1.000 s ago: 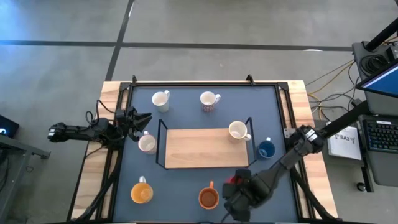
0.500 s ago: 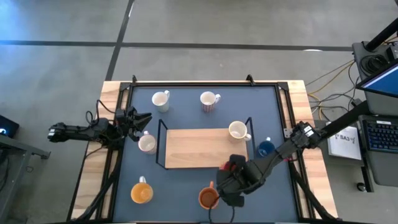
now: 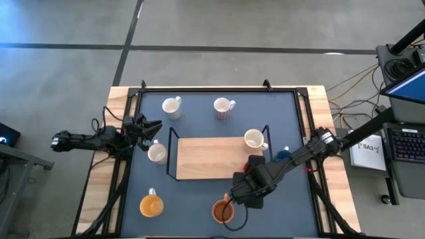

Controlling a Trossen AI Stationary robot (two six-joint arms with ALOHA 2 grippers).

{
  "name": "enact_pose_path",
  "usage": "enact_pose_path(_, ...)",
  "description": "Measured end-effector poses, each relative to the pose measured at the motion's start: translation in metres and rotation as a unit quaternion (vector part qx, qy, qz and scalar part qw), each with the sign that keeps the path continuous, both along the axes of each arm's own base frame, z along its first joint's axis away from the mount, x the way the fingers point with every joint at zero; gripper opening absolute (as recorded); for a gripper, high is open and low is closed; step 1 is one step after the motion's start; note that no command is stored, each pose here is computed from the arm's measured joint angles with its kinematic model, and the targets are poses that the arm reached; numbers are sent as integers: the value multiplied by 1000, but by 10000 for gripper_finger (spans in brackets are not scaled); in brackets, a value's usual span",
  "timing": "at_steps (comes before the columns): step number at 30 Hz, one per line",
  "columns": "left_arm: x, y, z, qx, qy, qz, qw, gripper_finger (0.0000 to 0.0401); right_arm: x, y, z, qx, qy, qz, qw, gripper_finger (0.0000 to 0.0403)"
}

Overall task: Place coffee mugs
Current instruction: Put the red mug on the shelf

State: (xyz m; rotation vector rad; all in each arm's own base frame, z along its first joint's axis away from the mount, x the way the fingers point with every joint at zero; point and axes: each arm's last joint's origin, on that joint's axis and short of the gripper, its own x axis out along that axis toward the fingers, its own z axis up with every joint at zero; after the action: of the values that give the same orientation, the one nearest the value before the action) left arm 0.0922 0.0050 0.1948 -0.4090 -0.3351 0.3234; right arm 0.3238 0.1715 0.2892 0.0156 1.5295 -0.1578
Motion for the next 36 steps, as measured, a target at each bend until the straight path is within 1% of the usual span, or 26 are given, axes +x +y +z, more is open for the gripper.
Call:
enact_pose_path(8, 0, 0, 0, 0, 0, 0, 1000, 93, -2, -4, -14, -13, 27, 10, 999, 13)
enact_pose_path(14, 0, 0, 0, 0, 0, 0, 1000, 93, -8, -8, -19, -25, 63, 10, 998, 13)
enact_pose_path(25, 0, 0, 0, 0, 0, 0, 1000, 93, -7, -8, -22, -22, 65, 11, 998, 13)
enact_pose_path(36, 0, 0, 0, 0, 0, 0, 1000, 93, -6, -8, -22, -20, 64, 37, 997, 13)
